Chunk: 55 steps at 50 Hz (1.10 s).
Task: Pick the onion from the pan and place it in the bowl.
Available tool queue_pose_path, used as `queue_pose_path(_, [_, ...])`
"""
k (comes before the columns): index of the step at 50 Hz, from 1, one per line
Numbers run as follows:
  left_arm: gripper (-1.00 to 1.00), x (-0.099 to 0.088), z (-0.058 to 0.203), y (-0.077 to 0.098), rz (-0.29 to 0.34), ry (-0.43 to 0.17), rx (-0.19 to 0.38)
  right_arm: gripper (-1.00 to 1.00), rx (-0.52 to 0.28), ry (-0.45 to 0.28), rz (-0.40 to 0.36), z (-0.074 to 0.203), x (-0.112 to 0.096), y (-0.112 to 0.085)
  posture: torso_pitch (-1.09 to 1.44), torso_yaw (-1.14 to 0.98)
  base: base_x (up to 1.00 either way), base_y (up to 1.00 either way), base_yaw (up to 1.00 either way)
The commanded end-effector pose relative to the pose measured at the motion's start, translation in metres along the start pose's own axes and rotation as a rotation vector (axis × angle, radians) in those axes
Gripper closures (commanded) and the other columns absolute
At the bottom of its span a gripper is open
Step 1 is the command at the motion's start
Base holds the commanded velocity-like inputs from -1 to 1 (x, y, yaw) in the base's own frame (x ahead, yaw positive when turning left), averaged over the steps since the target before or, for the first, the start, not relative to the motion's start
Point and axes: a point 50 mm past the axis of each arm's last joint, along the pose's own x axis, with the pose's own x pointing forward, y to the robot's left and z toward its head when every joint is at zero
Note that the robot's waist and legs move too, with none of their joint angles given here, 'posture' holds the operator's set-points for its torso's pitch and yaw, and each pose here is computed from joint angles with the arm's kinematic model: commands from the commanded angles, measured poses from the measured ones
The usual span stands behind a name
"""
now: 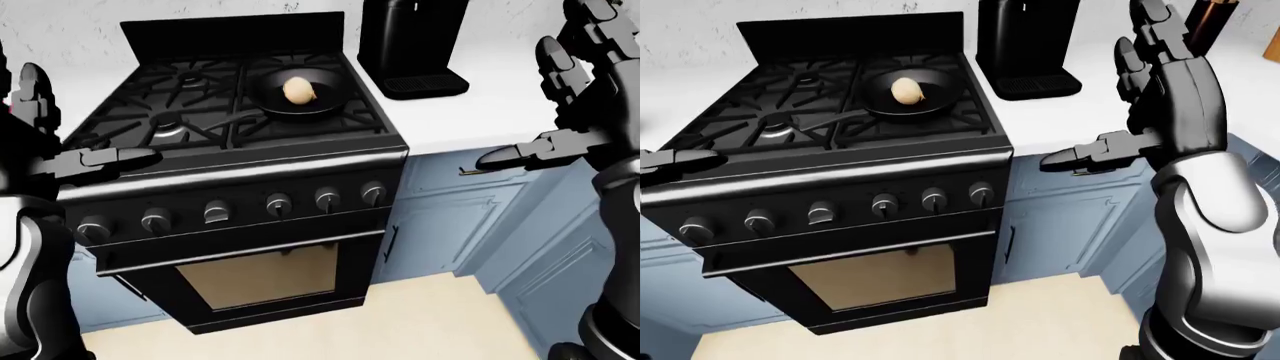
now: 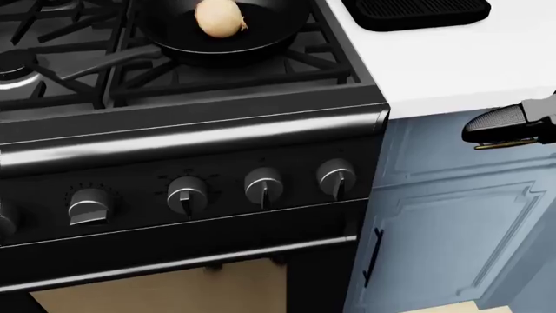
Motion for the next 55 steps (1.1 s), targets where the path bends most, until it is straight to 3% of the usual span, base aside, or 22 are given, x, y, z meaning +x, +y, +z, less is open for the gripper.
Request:
queue_pose_path(1, [-1.00,0.0015,0.0206,0.0050,0.019,-0.098,0.017,-1.00,-0.026,-0.083,-0.007,0.0170,-0.0001,-0.0015,0.00,0.00,0.16,0.15,0.00])
queue_pose_path(55, [-1.00,0.0003,0.0223,0.0057,0.019,-0.104,0.021,-1.00,-0.037,-0.092,-0.008,0.0187,0.0004,-0.0022,0.00,0.00,0.16,0.12,0.00])
